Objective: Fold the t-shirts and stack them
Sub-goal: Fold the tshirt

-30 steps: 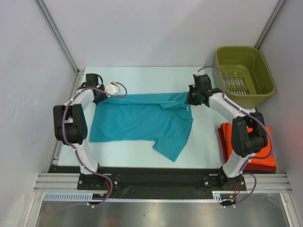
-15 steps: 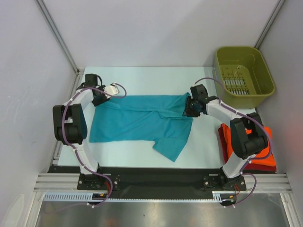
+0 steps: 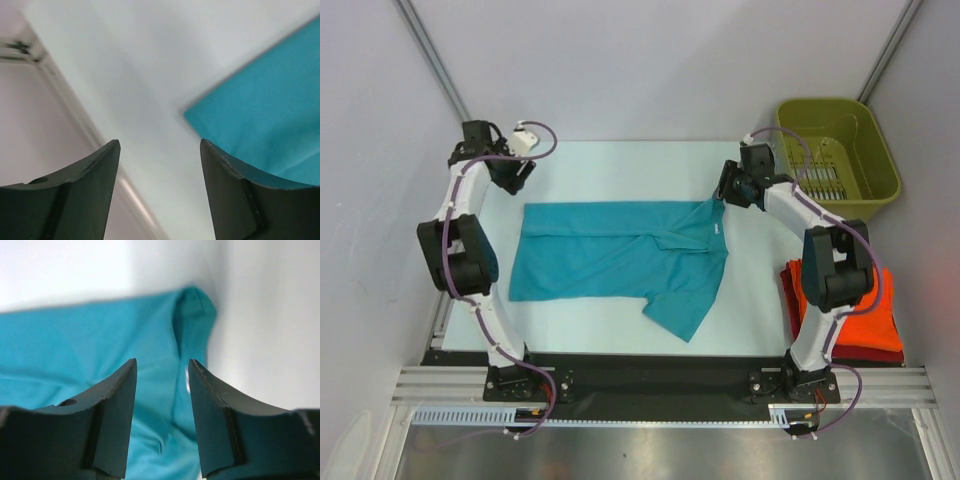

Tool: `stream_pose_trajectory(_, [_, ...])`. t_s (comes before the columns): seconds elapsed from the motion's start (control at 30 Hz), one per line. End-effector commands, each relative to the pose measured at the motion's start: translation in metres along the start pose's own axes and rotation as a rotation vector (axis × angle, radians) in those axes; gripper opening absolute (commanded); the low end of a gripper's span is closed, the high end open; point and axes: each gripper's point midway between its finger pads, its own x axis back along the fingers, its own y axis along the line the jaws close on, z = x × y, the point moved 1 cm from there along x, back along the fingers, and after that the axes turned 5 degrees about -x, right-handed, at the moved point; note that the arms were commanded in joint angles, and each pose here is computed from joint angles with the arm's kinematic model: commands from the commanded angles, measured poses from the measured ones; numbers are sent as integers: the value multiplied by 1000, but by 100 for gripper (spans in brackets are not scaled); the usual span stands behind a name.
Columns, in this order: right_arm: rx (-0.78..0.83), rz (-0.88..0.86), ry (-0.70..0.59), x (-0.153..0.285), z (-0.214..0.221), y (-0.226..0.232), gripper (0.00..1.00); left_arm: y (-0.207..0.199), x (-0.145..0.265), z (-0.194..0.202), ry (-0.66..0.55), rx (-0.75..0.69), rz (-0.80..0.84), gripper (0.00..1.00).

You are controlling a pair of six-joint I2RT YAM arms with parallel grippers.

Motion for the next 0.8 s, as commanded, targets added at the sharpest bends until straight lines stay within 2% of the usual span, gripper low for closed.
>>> stream_pose_trajectory(0.0, [30, -58, -43, -31, -20, 14, 52, -31, -49, 11, 80, 149, 47, 71])
stream_pose_trajectory(0.1, [-12, -21, -36, -54, -22, 1, 52, -33, -64, 22, 125, 169, 45, 74])
stream_pose_trajectory(0.27, [-60, -58, -2, -72, -12, -1, 51, -35, -81, 34, 166, 169, 43, 75])
stream_pose_trajectory(0.37, [-79, -67, 1, -82, -8, -1, 39, -35, -89, 41, 185, 164, 35, 75])
stream_pose_trajectory(0.4, [-86, -61, 0, -84, -7, -4, 27, -37, -94, 44, 191, 165, 39, 75])
stream_pose_trajectory(0.43, [-102, -58, -2, -88, -6, -7, 21, -37, -97, 44, 189, 170, 41, 71])
stream_pose_trajectory(0.47, [-114, -57, -3, -89, -6, -9, 10, -37, -99, 44, 189, 182, 42, 64])
stream_pose_trajectory(0.5, [-128, -55, -8, -90, -7, -12, 5, -39, -103, 47, 197, 191, 45, 52])
stream_pose_trajectory(0.53, [-137, -48, -26, -90, -11, -16, 0, -38, -104, 45, 194, 206, 42, 34])
stream_pose_trajectory(0.6, [-150, -25, -46, -88, -15, -22, 0, -39, -107, 45, 192, 214, 44, 21])
stream_pose_trajectory(0.63, [-158, -7, -60, -87, -20, -28, 0, -41, -109, 46, 195, 233, 43, 0])
stream_pose_trajectory(0.77, [-149, 19, -63, -90, -27, -34, 0, -35, -114, 49, 202, 276, -4, 0])
